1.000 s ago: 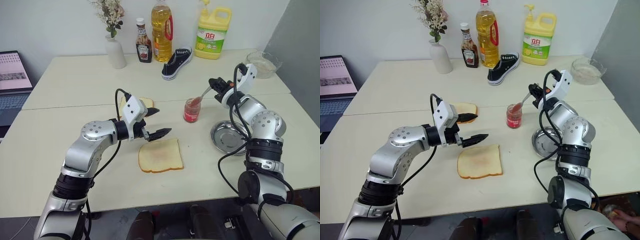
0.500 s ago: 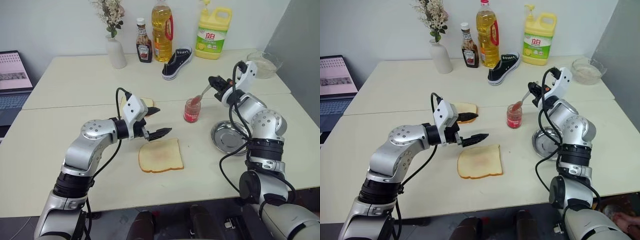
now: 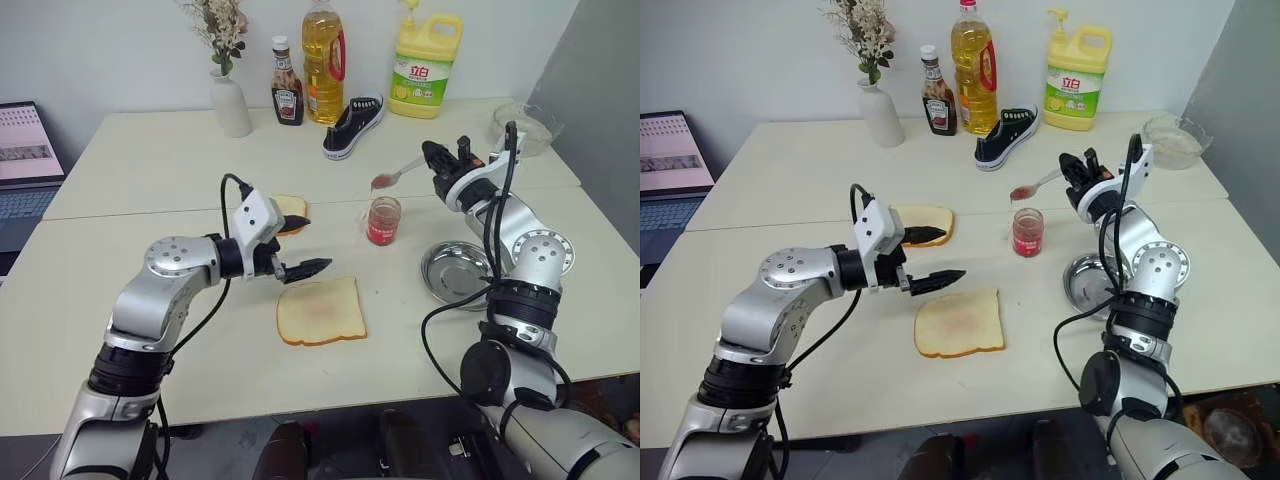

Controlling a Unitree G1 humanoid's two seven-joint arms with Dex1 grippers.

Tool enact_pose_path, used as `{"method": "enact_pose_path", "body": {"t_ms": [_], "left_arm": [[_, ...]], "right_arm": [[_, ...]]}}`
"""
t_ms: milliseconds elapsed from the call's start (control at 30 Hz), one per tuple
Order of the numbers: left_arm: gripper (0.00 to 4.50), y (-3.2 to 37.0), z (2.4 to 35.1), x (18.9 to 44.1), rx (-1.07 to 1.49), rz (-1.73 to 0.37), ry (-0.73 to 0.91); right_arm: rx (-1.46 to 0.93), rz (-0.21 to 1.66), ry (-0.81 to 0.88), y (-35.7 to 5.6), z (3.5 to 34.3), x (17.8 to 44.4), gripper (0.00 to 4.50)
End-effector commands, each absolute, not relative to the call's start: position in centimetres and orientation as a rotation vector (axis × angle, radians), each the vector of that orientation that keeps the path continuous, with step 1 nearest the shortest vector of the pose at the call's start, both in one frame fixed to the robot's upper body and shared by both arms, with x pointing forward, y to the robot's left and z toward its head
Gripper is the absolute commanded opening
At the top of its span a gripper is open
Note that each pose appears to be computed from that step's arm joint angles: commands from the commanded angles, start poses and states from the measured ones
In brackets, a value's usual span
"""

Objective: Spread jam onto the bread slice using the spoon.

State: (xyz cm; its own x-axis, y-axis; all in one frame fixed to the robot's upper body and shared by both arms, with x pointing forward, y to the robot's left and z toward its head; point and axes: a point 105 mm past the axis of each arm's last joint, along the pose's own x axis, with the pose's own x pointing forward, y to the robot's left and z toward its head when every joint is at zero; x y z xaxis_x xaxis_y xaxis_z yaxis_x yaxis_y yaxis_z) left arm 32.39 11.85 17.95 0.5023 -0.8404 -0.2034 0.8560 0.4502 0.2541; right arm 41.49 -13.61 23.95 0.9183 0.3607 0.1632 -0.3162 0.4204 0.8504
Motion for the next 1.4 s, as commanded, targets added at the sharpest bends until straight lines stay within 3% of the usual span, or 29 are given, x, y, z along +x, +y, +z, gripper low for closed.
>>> {"method": "enact_pose_path", "body": {"t_ms": [33,467,700,967,1100,1400], "left_arm": [[4.5,12.0,19.2,32.1,0.351,-1.057,0.003],[4.5,14.8,18.4,30.5,0.388,-1.027,0.055],[4.5,15.9,17.0,26.8,0.384,-1.035,0.088],[4.5,17.3,15.3,21.5,0.381,-1.063,0.174],[4.5,18.8,14.6,20.6,0.4,-1.024,0.2],[4.5,19.6,13.0,19.2,0.406,-1.015,0.236]], "right_arm": [[1.085,0.464,-0.04,-13.8,26.5,40.8,0.03],[1.227,0.543,-0.049,-12.3,28.1,39.1,0.03],[1.255,0.702,0.076,-8.2,28.6,35.4,0.03],[1.16,0.844,0.325,-3.4,24.7,31.1,0.03],[1.053,0.878,0.41,-2.1,21.9,29.9,0.03],[0.67,0.902,0.348,-1.5,19.6,30.3,0.03]]}}
